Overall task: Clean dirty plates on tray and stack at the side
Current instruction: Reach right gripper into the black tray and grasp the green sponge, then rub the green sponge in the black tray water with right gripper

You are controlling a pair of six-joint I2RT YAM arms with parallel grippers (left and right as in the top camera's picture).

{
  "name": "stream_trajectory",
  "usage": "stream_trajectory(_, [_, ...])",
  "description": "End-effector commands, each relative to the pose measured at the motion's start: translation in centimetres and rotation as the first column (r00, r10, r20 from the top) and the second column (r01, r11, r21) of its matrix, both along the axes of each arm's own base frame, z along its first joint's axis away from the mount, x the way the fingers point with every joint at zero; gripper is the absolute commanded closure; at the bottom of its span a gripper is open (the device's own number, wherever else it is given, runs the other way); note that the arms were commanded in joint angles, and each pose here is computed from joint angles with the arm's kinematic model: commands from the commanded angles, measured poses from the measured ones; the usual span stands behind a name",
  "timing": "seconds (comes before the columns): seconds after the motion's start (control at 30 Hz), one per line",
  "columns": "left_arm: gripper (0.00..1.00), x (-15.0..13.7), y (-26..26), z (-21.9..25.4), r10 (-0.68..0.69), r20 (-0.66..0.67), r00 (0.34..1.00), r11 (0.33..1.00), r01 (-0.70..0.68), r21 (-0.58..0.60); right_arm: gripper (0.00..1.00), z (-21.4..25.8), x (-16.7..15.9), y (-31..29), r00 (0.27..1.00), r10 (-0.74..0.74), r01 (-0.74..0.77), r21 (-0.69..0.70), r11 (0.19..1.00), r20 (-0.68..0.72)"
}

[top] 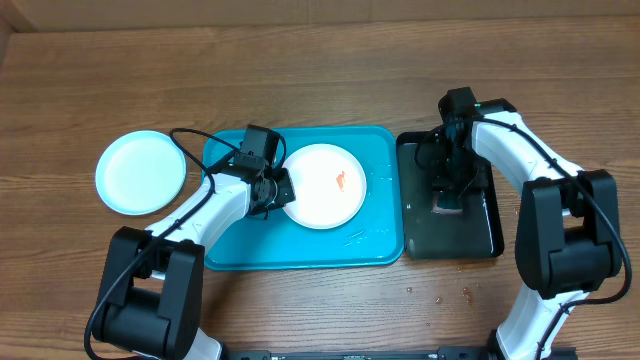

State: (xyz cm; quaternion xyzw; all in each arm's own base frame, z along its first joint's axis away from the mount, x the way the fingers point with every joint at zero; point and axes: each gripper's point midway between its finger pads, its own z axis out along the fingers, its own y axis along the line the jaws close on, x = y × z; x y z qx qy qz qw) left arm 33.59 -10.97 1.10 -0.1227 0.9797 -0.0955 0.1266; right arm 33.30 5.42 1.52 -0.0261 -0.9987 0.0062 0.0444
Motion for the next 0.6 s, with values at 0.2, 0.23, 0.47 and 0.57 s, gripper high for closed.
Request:
stream_trajectory(0.2, [0.94, 0.55, -0.08, 0.77, -0.006, 0.022, 1.0, 1.0, 0.006, -0.006, 0.54, 0.76, 0.81, -0.25, 0.999, -0.001, 0.002, -0.01, 1.0, 0.048])
stream_trajectory(0.23, [0.93, 0.55, -0.08, 0.76, -0.006, 0.021, 1.0, 1.0, 0.006, -0.006, 0.53, 0.85, 0.91, -0.23, 0.999, -0.001, 0.002, -0.009, 1.0, 0.051])
stream_trajectory(0.47, [0.91, 0.57, -0.08, 0.76, -0.006, 0.022, 1.0, 1.0, 0.006, -0.006, 0.54, 1.5, 1.45, -0.15, 0.998, -0.001, 0.002, -0.007, 1.0, 0.064])
stream_trajectory(0.57, [0.91, 0.58, -0.02, 0.76, -0.005, 0.023, 1.0, 1.0, 0.005, -0.002, 0.69, 1.51, 1.28, -0.17, 0.998, -0.001, 0.002, -0.008, 1.0, 0.057])
